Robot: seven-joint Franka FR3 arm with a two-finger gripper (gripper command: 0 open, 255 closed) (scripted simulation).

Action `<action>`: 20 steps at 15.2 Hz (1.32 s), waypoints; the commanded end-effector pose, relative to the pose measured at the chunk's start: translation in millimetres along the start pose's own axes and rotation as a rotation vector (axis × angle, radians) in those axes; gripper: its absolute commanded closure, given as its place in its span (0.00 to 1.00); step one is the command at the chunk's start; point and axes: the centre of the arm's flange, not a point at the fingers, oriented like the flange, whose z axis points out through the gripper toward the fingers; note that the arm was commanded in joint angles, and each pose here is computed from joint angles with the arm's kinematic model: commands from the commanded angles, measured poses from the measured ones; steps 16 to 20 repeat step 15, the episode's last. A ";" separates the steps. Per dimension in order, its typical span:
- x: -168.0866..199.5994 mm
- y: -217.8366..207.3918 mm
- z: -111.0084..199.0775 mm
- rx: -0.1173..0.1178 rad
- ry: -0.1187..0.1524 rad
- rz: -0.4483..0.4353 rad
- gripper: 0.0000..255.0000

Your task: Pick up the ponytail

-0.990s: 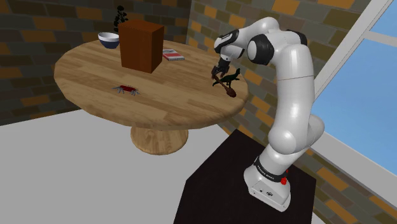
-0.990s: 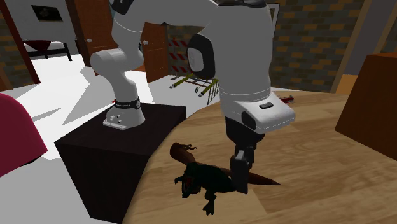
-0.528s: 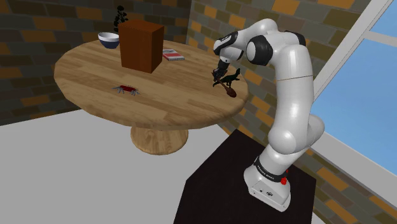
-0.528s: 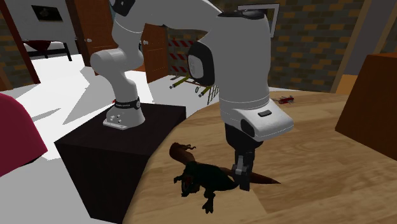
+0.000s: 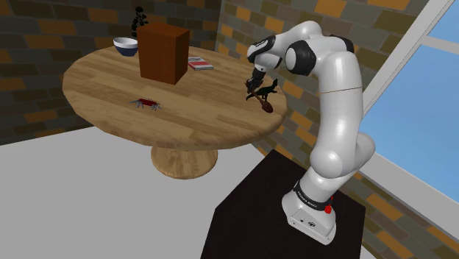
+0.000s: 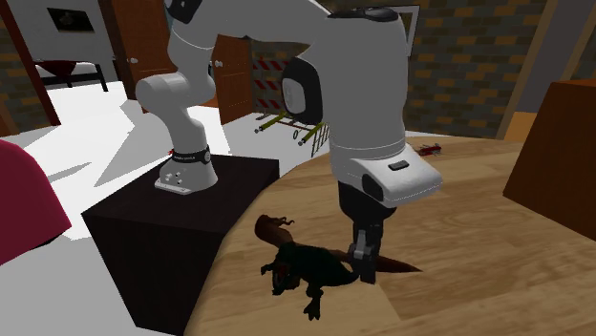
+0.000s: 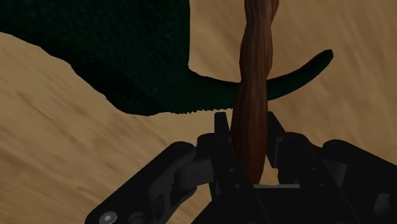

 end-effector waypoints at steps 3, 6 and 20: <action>2.7 -0.9 -20.2 0.000 0.000 0.000 1.00; 5.0 -1.4 -35.9 0.000 0.000 0.000 1.00; 10.4 -2.5 -73.2 0.000 0.000 0.000 1.00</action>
